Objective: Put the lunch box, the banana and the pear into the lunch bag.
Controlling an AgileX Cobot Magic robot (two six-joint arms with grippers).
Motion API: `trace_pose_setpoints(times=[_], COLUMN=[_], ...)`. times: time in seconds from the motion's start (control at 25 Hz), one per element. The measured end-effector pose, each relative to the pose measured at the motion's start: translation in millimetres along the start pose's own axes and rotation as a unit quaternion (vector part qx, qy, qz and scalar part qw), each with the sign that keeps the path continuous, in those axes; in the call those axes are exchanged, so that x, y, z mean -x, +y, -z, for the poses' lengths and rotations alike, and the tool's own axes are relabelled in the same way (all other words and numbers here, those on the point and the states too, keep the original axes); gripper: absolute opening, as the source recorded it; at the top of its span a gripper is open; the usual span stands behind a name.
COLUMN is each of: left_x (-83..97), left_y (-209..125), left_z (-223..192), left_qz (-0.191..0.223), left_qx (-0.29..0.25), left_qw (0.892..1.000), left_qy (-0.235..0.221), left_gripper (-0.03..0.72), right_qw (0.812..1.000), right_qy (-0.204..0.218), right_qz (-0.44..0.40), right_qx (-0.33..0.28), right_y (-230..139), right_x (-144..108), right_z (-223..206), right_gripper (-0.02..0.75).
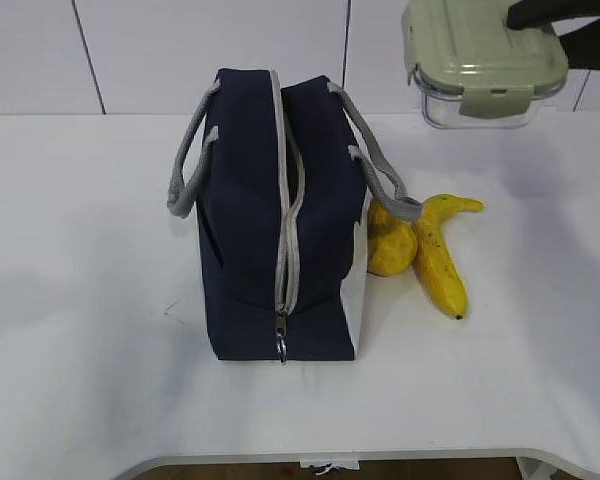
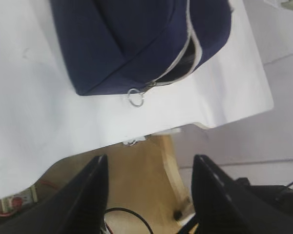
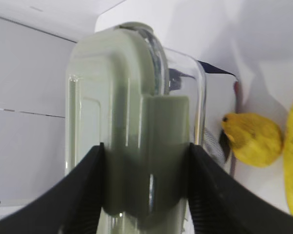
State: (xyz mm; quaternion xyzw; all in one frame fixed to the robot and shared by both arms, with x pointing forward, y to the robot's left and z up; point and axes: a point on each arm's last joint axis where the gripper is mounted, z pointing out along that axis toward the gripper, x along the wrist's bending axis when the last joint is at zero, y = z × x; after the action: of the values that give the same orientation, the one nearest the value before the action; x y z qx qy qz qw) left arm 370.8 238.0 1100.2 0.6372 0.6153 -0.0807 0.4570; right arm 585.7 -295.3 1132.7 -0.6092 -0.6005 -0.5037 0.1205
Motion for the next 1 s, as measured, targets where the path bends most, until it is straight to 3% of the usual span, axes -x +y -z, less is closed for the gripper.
trace_pose_setpoints(times=[0.12,0.16,0.36,0.44,0.48,0.56,0.6,0.64,0.68,0.72,0.76,1.0], left_x=[14.8,1.4,-1.6,-1.6,-3.9,-3.9,-14.7,-14.7,9.1,11.5,8.4,10.4], left_y=[14,40,89,89,112,112,112,111,136,139,137,154], left_z=[8,-14,-32,-32,-47,-47,-78,-82,-66,-64,-103,-153], left_qz=[-0.014,-0.012,-0.021,-0.021,-0.021,-0.021,-0.003,-0.002,-0.046,-0.051,-0.044,-0.061], left_qx=[0.023,-0.016,-0.024,-0.024,-0.038,-0.038,-0.087,-0.095,-0.048,-0.043,-0.098,-0.136], left_qw=[0.999,1.000,0.999,0.999,0.999,0.999,0.996,0.995,0.997,0.997,0.992,0.987], left_qy=[-0.024,-0.020,-0.025,-0.025,-0.031,-0.031,-0.034,-0.036,-0.049,-0.050,-0.060,-0.066], left_gripper=[0.421,0.423,0.435,0.435,0.486,0.486,0.486,0.486,0.525,0.526,0.526,0.529], right_qw=[1.000,0.999,0.998,0.998,0.997,0.997,0.996,0.996,0.996,0.995,0.995,0.995], right_qy=[0.013,0.017,0.037,0.046,0.048,0.054,0.057,0.058,0.060,0.061,0.061,0.061], right_qz=[0.024,0.028,0.043,0.047,0.048,0.051,0.052,0.052,0.051,0.052,0.052,0.051], right_qx=[0.000,-0.002,-0.019,-0.027,-0.030,-0.038,-0.041,-0.046,-0.050,-0.053,-0.055,-0.055], right_y=[3,4,-1,-4,-5,-7,-8,-9,-10,-11,-11,-11], right_x=[-17,-20,-36,-41,-43,-47,-49,-49,-49,-50,-50,-49], right_z=[-3,-4,-18,-23,-25,-30,-32,-36,-39,-41,-42,-43], right_gripper=[0.370,0.370,0.370,0.370,0.370,0.370,0.370,0.370,0.370,0.370,0.370,0.370])
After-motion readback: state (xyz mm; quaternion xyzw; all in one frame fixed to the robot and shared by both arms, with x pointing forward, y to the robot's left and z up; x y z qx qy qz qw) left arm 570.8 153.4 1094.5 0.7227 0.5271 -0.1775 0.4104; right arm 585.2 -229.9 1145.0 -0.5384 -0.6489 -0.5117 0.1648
